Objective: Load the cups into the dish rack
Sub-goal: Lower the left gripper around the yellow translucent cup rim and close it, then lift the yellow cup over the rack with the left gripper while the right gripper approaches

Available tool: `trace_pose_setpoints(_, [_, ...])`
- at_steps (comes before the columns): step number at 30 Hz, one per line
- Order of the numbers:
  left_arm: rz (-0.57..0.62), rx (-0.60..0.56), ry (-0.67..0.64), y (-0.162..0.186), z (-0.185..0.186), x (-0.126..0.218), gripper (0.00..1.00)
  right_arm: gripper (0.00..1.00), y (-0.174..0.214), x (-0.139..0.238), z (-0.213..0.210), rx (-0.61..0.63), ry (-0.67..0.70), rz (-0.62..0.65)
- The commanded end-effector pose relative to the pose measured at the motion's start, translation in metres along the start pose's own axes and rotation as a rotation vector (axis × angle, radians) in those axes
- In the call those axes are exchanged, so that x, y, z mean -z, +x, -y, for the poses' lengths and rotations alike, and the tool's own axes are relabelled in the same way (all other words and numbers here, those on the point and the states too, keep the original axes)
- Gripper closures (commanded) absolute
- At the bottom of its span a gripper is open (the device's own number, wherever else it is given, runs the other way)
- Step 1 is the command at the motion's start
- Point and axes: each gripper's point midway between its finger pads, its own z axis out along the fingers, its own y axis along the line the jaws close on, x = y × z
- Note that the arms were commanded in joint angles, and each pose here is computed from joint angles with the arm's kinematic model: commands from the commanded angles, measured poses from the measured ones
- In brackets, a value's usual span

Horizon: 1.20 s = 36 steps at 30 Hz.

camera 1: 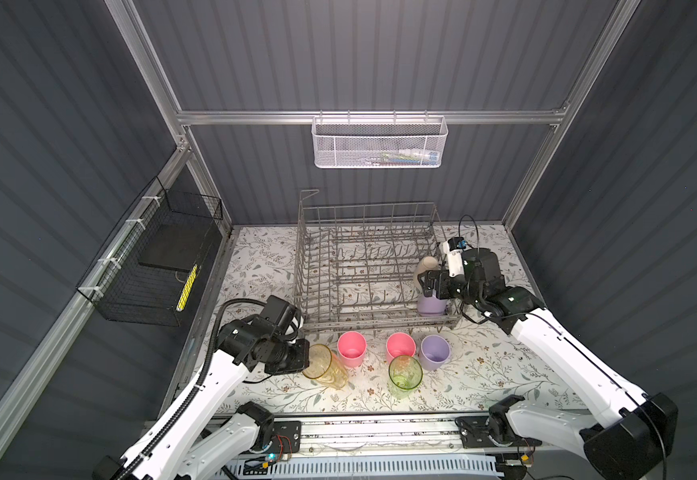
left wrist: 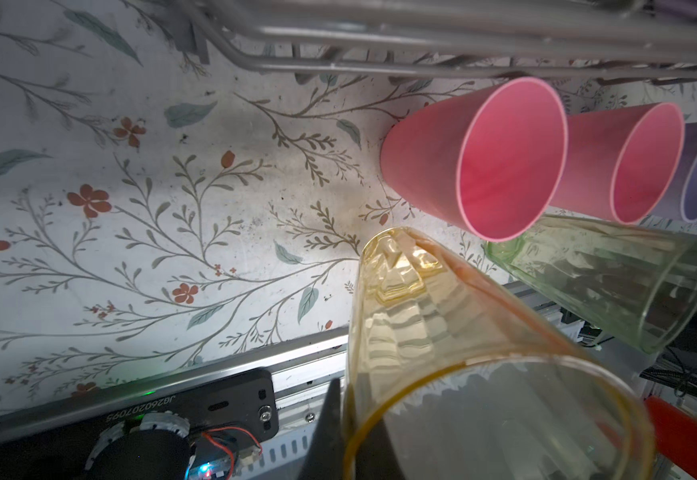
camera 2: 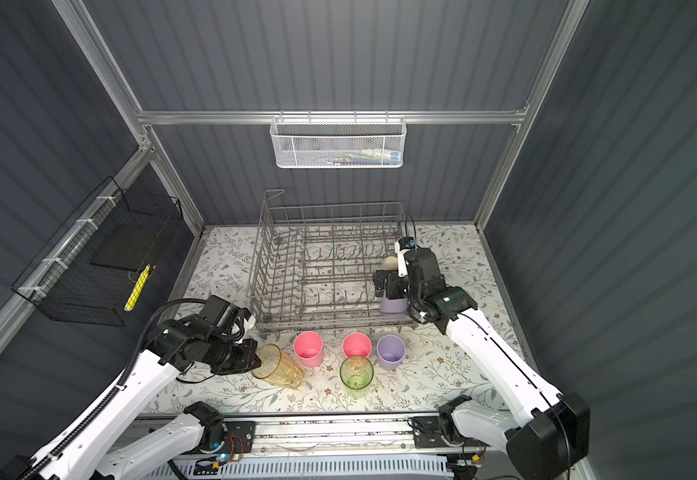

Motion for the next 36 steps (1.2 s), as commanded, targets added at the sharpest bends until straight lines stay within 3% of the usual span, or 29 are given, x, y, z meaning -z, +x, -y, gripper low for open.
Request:
trace_pose_setpoints(1, [0.047,-0.076,0.001,0.004,0.006,0.038,1.0,0.01,-0.001,-0.001,-0.003,-0.005,-0.015,0.005])
trace_pose_setpoints(5, [0.167,-0.136,0.07,-0.012,0.03,0.082,1.0,0.01,-0.002,0.001,-0.009,-0.011,-0.047,0.009])
trace_pose_setpoints(9, [0.392,-0.196,0.161,-0.048,0.062,0.135,1.0,0.01,-0.013,0.008,-0.027,-0.035,-0.155,0.062])
trace_pose_setpoints(13, [0.534,-0.201,0.316,-0.091,0.102,0.15,1.0,0.01,-0.026,0.026,-0.047,-0.068,-0.289,0.107])
trace_pose_setpoints(19, [0.595,-0.203,0.639,-0.144,0.162,0.136,1.0,0.01,-0.041,0.06,-0.075,-0.148,-0.559,0.165])
trace_pose_setpoints(24, [0.616,-0.175,0.804,-0.18,0.174,0.132,1.0,0.01,-0.052,0.087,-0.077,-0.245,-0.736,0.23])
trace_pose_setpoints(27, [0.616,-0.113,0.939,-0.205,0.17,0.132,1.0,0.01,-0.053,0.093,-0.074,-0.267,-0.777,0.242])
trace_pose_setpoints(36, [0.569,-0.094,1.111,-0.227,0.183,0.115,1.0,0.01,-0.058,0.085,-0.077,-0.334,-0.871,0.242])
